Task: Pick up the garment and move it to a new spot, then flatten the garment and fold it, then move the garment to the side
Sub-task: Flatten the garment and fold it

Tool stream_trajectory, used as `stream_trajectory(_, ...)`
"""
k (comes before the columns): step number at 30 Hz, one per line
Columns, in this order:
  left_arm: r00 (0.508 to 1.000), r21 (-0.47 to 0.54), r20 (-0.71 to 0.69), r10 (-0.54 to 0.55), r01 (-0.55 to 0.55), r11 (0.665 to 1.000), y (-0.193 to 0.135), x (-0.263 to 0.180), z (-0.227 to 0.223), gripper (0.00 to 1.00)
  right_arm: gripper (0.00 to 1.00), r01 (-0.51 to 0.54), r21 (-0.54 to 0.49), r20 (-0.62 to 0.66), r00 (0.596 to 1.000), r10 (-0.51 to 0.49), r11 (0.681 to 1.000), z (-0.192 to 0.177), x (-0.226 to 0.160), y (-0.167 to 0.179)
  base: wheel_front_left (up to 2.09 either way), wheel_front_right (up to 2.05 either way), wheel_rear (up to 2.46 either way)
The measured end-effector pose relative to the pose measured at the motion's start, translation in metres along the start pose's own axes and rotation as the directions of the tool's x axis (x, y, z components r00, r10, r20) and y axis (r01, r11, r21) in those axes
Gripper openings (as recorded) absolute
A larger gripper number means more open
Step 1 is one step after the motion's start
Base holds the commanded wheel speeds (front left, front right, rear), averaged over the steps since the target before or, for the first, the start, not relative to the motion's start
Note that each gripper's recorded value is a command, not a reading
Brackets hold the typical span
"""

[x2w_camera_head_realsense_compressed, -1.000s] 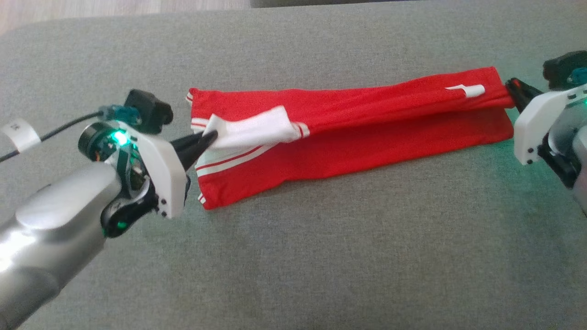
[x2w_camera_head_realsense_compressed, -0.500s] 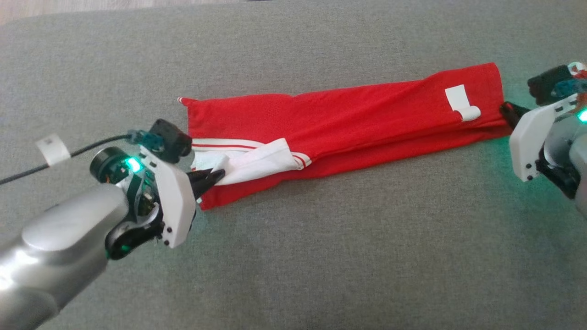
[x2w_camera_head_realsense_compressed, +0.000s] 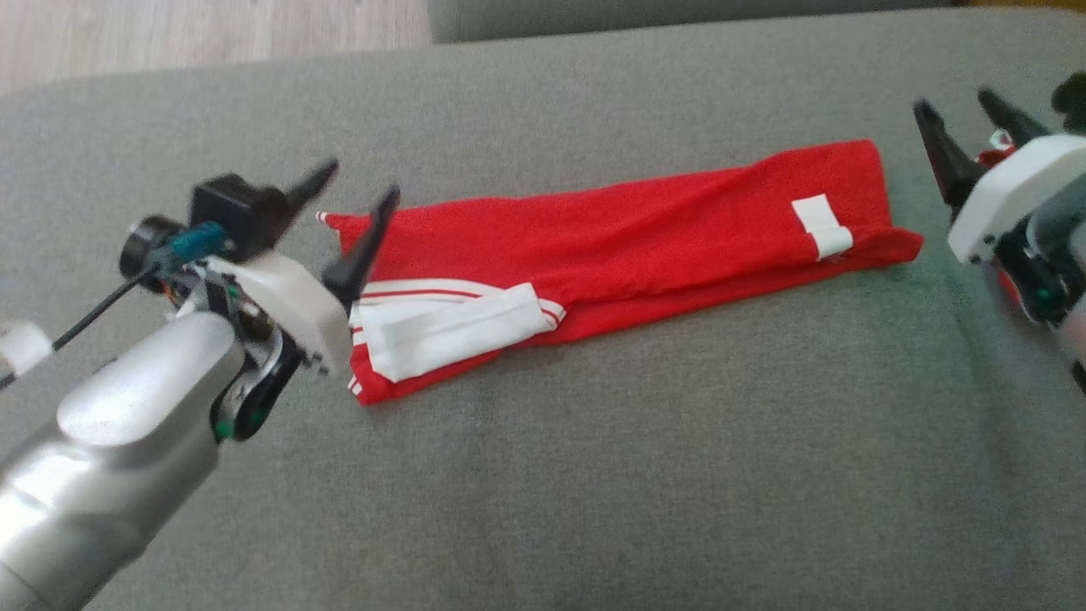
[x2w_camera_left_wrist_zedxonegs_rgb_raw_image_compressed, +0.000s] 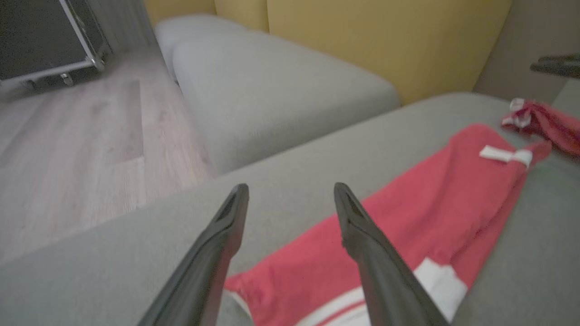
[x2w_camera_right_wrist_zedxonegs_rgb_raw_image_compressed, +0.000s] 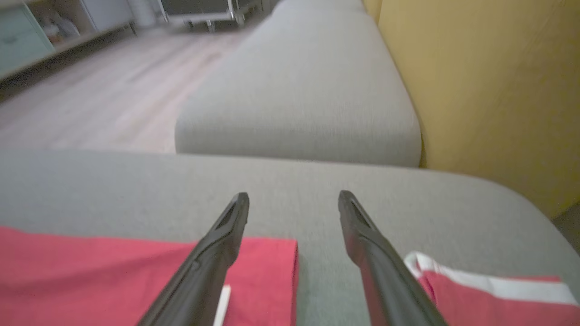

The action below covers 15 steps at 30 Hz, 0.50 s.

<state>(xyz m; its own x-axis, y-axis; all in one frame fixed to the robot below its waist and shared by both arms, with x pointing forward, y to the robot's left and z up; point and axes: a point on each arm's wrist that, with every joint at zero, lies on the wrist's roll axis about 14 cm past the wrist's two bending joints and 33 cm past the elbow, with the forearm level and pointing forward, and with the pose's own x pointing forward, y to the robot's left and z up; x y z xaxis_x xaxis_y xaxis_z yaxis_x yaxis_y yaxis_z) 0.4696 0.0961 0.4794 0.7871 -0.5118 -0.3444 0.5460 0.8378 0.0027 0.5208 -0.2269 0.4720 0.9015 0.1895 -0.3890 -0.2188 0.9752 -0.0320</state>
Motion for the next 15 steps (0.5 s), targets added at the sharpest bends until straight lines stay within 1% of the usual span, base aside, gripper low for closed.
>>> stream_trajectory(1, 0.997, -0.008, 0.074, 0.025, -0.024, 1.0, 0.002, 0.0, 0.017, 1.0, 1.0, -0.003, 0.007, 0.06, 0.998, 0.003, 1.0, 0.014, -0.002, 0.003, 0.0, 0.0, 0.0)
stream_trajectory(3, 0.973, -0.033, 0.215, 0.085, -0.079, 0.996, 0.008, -0.006, 0.048, 1.0, 1.0, -0.012, 0.027, 0.169, 0.986, 0.007, 1.0, 0.038, -0.008, 0.01, 0.0, 0.0, 0.0)
stream_trajectory(5, 0.945, -0.086, 0.295, 0.14, -0.12, 0.989, 0.014, -0.014, 0.067, 1.0, 1.0, -0.018, 0.06, 0.257, 0.966, 0.002, 0.998, 0.059, -0.016, 0.015, 0.0, 0.0, 0.0)
stream_trajectory(9, 0.895, -0.228, 0.362, 0.259, -0.184, 0.956, 0.022, -0.035, 0.08, 1.0, 1.0, -0.019, 0.147, 0.387, 0.921, -0.039, 0.989, 0.095, -0.037, 0.014, 0.0, 0.0, 0.0)
stream_trajectory(12, 0.845, -0.287, 0.434, 0.312, -0.198, 0.937, 0.019, -0.054, 0.095, 1.0, 1.0, -0.021, 0.223, 0.51, 0.854, -0.098, 0.975, 0.127, -0.061, 0.004, 0.0, 0.0, 0.0)
stream_trajectory(13, 0.831, -0.294, 0.452, 0.325, -0.206, 0.934, 0.018, -0.06, 0.096, 1.0, 1.0, -0.026, 0.258, 0.54, 0.833, -0.122, 0.966, 0.131, -0.069, 0.002, 0.0, 0.0, 0.0)
stream_trajectory(14, 0.818, -0.305, 0.46, 0.346, -0.221, 0.926, 0.019, -0.065, 0.095, 1.0, 1.0, -0.029, 0.283, 0.555, 0.82, -0.139, 0.959, 0.128, -0.075, 0.003, 0.0, 0.0, 0.0)
stream_trajectory(15, 0.812, -0.309, 0.46, 0.36, -0.233, 0.922, 0.017, -0.07, 0.089, 1.0, 1.0, -0.026, 0.29, 0.556, 0.819, -0.146, 0.957, 0.119, -0.079, 0.007, 0.0, 0.0, 0.0)
